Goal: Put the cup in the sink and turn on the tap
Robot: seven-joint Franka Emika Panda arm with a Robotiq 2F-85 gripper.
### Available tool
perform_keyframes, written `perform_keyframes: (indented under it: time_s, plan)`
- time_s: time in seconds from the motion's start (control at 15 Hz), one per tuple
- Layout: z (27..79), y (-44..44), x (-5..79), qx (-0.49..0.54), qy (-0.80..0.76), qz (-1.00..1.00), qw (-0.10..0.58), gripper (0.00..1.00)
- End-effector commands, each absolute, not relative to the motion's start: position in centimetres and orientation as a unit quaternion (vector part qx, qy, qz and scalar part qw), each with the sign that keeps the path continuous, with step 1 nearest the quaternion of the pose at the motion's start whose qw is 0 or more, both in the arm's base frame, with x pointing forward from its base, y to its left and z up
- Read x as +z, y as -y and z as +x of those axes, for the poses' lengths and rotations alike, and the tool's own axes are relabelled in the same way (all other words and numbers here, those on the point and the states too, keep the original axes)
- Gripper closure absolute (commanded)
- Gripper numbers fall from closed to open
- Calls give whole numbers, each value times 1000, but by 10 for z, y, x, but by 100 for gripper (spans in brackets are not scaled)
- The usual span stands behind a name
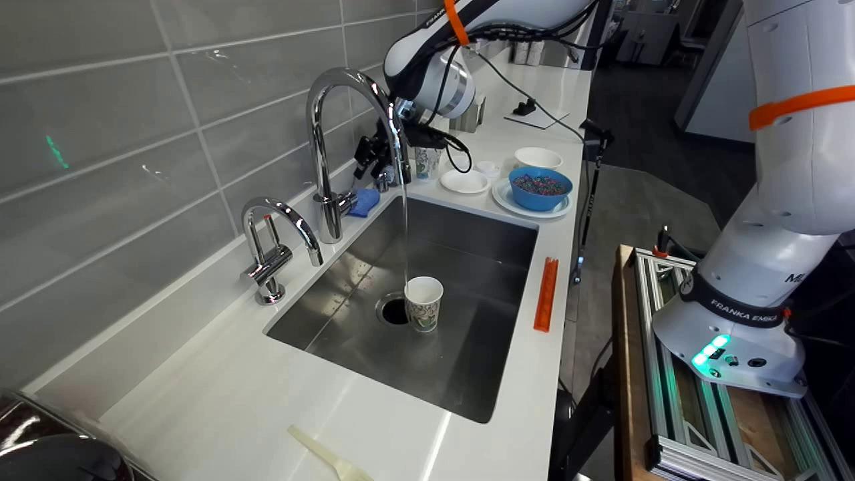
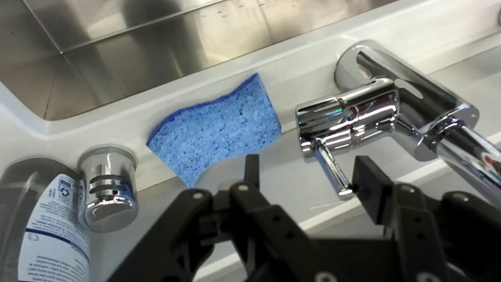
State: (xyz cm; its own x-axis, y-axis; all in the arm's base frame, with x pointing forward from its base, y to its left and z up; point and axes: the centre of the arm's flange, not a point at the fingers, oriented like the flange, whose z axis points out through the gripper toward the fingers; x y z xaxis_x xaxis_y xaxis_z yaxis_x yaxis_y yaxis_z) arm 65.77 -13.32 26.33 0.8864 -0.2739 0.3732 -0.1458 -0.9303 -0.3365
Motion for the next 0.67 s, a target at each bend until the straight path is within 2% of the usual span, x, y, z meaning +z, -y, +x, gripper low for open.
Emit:
perform_keyframes:
  time_s: [0.0, 0.6]
  plan:
    - [658, 135, 267, -201, -115, -960, 156, 39]
    - [659, 134, 266, -200, -113, -961, 155, 40]
